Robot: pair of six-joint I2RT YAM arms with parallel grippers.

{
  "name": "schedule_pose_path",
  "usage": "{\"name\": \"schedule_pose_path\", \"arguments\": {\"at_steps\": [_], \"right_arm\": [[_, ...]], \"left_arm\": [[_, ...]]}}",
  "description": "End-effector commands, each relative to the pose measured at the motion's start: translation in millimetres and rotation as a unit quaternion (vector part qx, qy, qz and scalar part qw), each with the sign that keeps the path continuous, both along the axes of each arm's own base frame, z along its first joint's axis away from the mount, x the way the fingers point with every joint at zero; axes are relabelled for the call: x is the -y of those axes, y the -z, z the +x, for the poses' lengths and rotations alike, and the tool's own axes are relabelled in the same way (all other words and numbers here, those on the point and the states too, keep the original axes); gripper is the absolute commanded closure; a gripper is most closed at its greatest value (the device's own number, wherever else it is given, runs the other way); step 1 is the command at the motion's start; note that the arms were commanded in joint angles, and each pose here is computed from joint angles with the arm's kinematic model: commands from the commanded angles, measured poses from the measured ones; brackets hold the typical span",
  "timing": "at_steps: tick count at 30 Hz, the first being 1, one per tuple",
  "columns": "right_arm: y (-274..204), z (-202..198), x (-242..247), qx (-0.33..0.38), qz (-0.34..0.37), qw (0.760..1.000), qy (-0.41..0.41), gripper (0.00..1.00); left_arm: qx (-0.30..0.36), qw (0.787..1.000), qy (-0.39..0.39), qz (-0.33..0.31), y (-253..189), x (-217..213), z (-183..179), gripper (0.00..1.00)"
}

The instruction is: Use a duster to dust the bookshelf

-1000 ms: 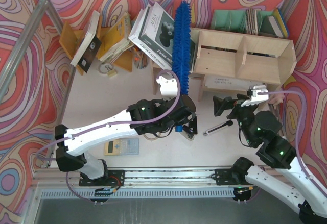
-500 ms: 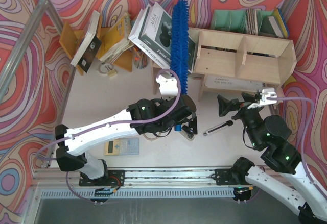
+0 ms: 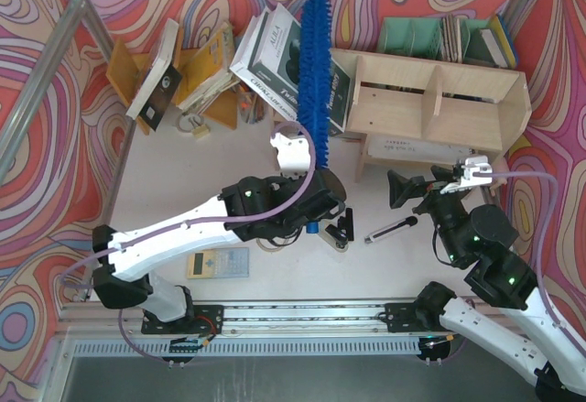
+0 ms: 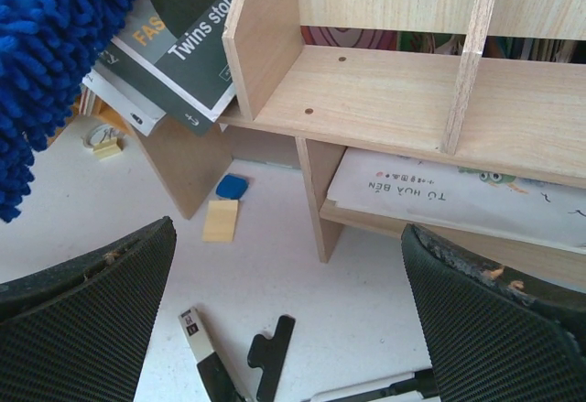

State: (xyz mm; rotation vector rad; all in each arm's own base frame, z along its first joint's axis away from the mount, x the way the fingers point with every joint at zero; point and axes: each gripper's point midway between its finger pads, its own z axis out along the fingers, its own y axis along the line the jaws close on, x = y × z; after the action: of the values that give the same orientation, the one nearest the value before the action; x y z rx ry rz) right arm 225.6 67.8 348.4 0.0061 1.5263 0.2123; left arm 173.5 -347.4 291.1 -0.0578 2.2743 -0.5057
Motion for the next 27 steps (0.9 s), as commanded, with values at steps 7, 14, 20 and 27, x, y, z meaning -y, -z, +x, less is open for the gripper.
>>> {"name": "schedule_pose_path", "arguments": {"at_steps": [7,14,20,27], "right_arm": [[-4.5,1.5,4.8,0.011,0.004,1.000,0.015,0.01],[-4.4,2.1,1.4,0.008,0.014,1.000,0.010,0.01],[-5.8,2.9,-4.3,0.012,0.026,1.000,-0.002,0.01],[-2.2,4.5,-3.6,0.012,0.020,1.000,0.002,0.01]], "left_arm": [[-0.023,0.999,0.034,-0.006,16.7,18.9,-9.8,1.00],[-0.035,0.997,0.067,-0.002,22.9,41.4,-13.7,1.00],[-0.013,0.999,0.051,0.002,15.8,28.7,-7.4,1.00],[0.035,0.999,0.007,0.010,-9.0,-12.0,4.3,1.00]]}}
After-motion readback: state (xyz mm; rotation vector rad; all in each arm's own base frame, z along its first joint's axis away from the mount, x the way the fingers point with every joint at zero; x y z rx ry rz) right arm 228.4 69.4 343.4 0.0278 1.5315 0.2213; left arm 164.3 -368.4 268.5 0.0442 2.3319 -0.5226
